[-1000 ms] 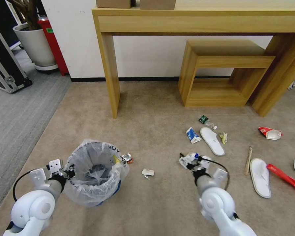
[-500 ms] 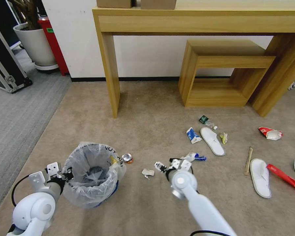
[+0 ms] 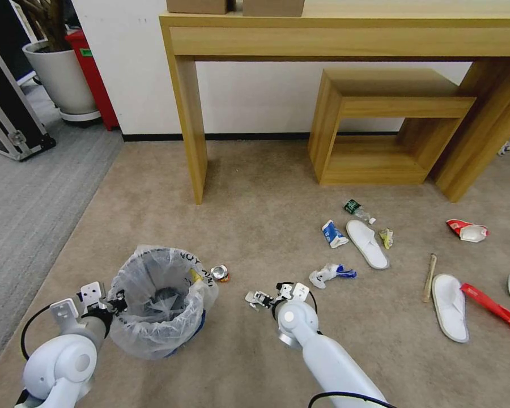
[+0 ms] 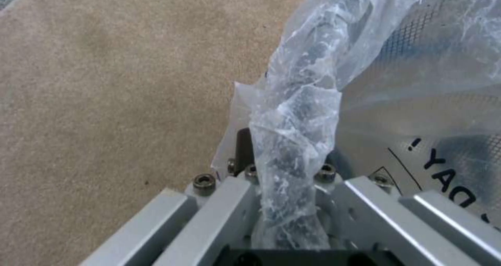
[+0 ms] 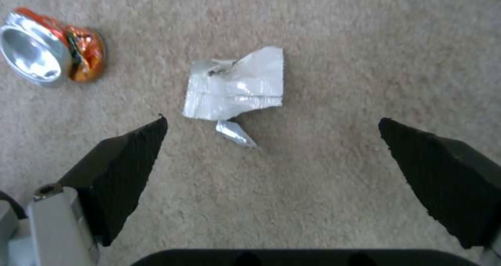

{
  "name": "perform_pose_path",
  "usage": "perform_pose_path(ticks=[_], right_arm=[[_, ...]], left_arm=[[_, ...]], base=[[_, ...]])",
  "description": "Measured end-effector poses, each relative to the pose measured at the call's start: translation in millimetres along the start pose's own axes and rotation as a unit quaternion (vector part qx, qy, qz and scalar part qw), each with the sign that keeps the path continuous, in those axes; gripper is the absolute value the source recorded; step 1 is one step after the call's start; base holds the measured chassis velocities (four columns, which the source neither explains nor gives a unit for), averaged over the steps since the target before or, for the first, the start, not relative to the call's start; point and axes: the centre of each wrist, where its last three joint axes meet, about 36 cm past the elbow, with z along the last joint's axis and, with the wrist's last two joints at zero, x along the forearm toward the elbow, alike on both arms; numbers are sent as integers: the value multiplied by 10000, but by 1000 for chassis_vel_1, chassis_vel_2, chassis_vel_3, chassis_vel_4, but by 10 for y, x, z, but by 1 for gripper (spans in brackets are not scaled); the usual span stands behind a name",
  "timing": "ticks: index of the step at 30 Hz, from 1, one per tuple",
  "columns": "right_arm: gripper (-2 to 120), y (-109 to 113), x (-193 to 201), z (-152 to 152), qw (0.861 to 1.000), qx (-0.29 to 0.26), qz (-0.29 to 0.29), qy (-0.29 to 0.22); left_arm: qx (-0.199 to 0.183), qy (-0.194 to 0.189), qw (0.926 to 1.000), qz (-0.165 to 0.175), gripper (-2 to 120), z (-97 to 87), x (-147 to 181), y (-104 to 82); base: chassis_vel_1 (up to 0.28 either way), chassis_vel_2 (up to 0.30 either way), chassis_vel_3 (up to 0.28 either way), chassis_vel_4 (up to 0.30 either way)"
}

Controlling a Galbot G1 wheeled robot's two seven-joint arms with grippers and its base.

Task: Pick up the trash bin and place the garbage on the floor into it.

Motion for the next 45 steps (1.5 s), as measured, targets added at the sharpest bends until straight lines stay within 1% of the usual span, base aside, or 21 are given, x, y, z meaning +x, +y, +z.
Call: perform_pose_path(ticks=[5, 14, 24, 25, 26, 32, 33, 39, 42, 43, 45], right_arm=[[100, 37, -112, 73, 10000, 70, 38, -19], [100, 99, -249, 96, 9999, 104, 70, -95], [99, 223, -410, 171, 9996, 230, 71, -126], [95, 237, -435, 182, 9995, 254, 75, -144], [93, 241, -442, 189, 9995, 266, 73, -144], [91, 260, -488, 215, 9994, 308, 76, -162], [88, 270, -503, 217, 9993, 314, 79, -178], [84, 333, -559, 220, 9992, 328, 65, -212], [78, 371, -585, 255, 9991, 350, 48, -228], [78, 371, -585, 255, 9991, 350, 48, -228], [70, 369, -599, 277, 9990, 373, 46, -257]], left_arm=[[-4, -12, 10000, 7, 1, -9, 7, 3], [9, -36, 10000, 17, 1, -3, 24, 2], [33, -75, 10000, 48, 1, -6, 49, -15], [37, -80, 9999, 50, 1, -6, 52, -16], [37, -80, 9999, 50, 1, -5, 54, -16], [41, -91, 9999, 58, 1, -7, 63, -19], [44, -95, 9999, 58, 1, -5, 64, -18], [58, -107, 9999, 75, 1, 6, 72, -25], [60, -126, 9998, 106, 1, 3, 89, -37], [60, -126, 9998, 106, 1, 3, 89, -37], [61, -146, 9998, 127, 1, 4, 100, -41]], base=[[0, 0, 0, 0], [0, 0, 0, 0], [0, 0, 0, 0], [0, 0, 0, 0], [0, 0, 0, 0], [0, 0, 0, 0], [0, 0, 0, 0], [0, 0, 0, 0], [0, 0, 0, 0], [0, 0, 0, 0], [0, 0, 0, 0]])
